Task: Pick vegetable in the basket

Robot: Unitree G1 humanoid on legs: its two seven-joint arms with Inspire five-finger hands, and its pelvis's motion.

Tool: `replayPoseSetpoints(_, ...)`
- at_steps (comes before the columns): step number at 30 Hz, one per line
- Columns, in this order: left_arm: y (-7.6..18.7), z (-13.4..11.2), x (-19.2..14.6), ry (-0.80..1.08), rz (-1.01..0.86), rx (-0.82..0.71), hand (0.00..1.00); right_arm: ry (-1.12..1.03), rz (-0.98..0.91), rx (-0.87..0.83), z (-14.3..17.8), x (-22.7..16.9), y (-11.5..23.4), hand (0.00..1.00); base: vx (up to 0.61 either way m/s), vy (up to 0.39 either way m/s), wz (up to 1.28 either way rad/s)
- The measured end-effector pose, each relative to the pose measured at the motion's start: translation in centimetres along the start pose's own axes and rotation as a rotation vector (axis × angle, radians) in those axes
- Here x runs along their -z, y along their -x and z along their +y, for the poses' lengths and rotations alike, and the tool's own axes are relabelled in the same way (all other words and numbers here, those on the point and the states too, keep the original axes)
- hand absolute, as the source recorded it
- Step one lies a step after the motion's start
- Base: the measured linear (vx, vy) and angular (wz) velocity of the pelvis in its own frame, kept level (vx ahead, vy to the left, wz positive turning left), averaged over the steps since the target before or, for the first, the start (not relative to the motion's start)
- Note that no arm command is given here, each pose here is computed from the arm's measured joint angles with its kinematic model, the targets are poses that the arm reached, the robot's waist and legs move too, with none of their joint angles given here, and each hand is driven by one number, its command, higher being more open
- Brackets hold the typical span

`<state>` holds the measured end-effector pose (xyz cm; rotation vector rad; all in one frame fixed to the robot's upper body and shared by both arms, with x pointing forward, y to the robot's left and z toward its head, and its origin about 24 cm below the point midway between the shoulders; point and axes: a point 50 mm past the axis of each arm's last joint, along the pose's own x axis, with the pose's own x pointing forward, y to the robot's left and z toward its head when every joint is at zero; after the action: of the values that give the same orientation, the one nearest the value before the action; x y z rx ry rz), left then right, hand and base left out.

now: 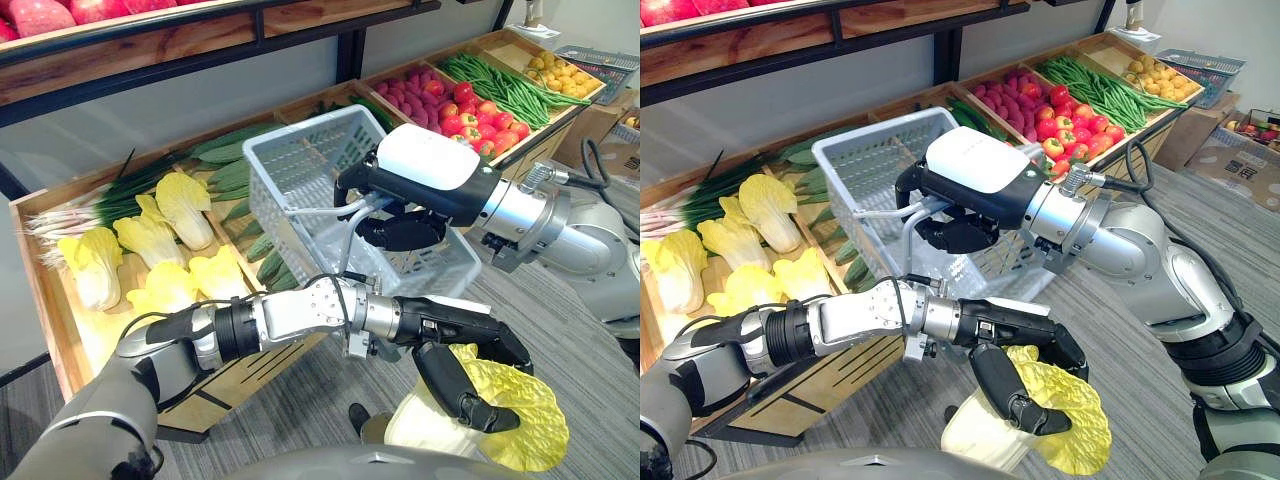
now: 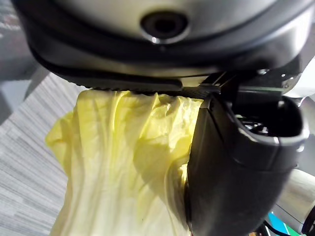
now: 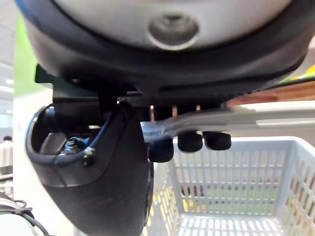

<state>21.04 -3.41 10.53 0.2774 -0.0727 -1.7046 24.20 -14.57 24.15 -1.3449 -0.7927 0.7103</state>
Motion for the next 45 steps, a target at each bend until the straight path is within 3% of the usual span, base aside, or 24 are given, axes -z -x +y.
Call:
replayPoseSetpoints(14,0.2,0.2,0.1,-0.045,0.022,-0.008,0.0,-0.083,0.032,-0.006,1.1,0.1,1.3,0.0,0.02,0.05,0.07)
replayPoseSetpoints(21,1.1,0.9,-1.0,-0.168,0.018,-0.02,0.0,-0.152,0.091,-0.071,2.9,0.5,2.4,0.0,0.01,0.041,0.14)
replayPoseSetpoints(34,3.6,0.1,-5.7,-0.773,-0.093,-0.141,0.0,-0.26,0.144,0.058,1.7,1.3,4.2,0.0,0.0,0.065,0.09)
replayPoseSetpoints(45,5.4,-1.5,-6.5,-1.238,-0.029,-0.066,0.0,-0.332,0.189,-0.044,4.0,1.3,5.2,0.0,0.0,0.061,0.02)
